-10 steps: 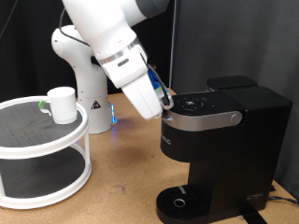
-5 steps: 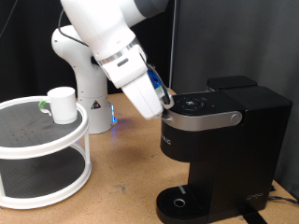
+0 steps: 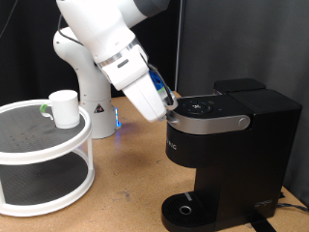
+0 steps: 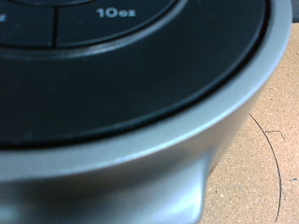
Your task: Make a cup of coffee with the keurig machine
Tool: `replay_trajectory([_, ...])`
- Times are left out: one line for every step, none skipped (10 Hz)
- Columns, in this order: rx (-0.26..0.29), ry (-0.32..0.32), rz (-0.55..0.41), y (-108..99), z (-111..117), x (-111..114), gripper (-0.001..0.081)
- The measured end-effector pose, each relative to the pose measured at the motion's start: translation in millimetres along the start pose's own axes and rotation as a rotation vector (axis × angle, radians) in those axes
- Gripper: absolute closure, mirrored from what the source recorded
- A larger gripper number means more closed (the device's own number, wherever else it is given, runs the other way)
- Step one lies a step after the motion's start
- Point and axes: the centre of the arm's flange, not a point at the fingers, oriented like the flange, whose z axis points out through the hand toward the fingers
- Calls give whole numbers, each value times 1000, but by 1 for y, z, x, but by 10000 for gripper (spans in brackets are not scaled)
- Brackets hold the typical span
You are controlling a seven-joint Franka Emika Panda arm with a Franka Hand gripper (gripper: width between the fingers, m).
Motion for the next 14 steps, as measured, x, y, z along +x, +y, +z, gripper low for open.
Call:
replay_trajectory([0, 1, 1, 1, -1, -1, 805])
replay_trajectory([2, 1, 0, 1, -2, -2, 805])
replay_trajectory([9, 3, -3, 2, -4, -3, 805])
replay_trajectory([18, 20, -9, 3, -7, -4, 805])
replay_trajectory([31, 60, -22, 3, -14, -4, 805])
replay_trajectory([46, 98, -36, 2, -23, -5, 805])
replay_trajectory([55, 120, -43, 2, -35, -8, 805])
replay_trajectory([62, 136, -45, 0, -46, -10, 805])
replay_trajectory([64, 152, -47, -1, -57, -11, 805])
replay_trajectory([66, 166, -49, -5, -66, -11, 805])
replay_trajectory([71, 176, -47, -9, -74, -10, 805])
replay_trajectory([75, 185, -41, -14, -82, -8, 805])
replay_trajectory([83, 190, -38, -20, -89, -6, 805])
replay_trajectory([95, 182, -48, -27, -96, -4, 805])
